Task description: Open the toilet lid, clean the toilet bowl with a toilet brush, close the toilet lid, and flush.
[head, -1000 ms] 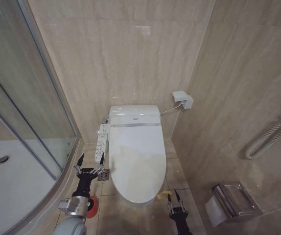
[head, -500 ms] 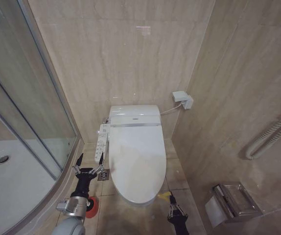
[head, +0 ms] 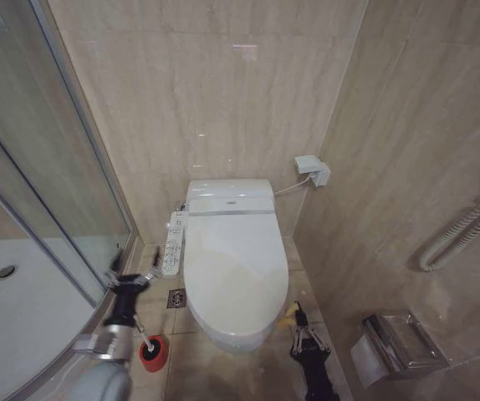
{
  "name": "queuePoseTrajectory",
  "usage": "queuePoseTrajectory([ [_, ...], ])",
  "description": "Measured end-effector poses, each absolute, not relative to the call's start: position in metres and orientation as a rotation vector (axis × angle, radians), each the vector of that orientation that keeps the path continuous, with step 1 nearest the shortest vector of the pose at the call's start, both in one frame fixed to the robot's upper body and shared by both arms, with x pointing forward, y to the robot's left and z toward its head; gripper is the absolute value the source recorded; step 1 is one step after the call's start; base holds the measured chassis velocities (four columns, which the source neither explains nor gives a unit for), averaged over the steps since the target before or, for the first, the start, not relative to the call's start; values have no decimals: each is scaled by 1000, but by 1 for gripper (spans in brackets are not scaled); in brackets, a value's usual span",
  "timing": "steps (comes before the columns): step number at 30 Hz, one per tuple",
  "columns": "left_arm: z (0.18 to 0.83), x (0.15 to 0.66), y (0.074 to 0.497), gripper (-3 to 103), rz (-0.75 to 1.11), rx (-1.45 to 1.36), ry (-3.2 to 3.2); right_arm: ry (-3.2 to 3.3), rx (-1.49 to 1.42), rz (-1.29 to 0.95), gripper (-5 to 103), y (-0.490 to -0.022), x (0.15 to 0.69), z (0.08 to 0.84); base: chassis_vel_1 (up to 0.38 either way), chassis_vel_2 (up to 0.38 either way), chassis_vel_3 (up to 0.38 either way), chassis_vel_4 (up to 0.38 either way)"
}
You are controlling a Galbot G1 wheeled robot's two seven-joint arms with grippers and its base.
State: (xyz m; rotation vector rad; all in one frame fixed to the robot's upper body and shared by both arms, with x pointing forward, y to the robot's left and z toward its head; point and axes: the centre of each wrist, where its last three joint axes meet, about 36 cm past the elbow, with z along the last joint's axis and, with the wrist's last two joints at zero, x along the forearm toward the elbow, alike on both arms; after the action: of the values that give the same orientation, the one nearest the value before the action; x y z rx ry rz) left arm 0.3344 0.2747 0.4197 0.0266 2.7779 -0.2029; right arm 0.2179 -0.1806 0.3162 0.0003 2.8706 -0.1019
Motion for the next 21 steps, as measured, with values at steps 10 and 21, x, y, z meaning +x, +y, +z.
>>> queuePoseTrajectory([
  [10,406,342,314,100,-151,-99,2816,2743,42,-78,1,-195,241,372,0,0,0,0],
  [21,385,338,299,100,-154,-74,2877,2636,-17,-49,0,-208,260,431,0,0,0,0],
])
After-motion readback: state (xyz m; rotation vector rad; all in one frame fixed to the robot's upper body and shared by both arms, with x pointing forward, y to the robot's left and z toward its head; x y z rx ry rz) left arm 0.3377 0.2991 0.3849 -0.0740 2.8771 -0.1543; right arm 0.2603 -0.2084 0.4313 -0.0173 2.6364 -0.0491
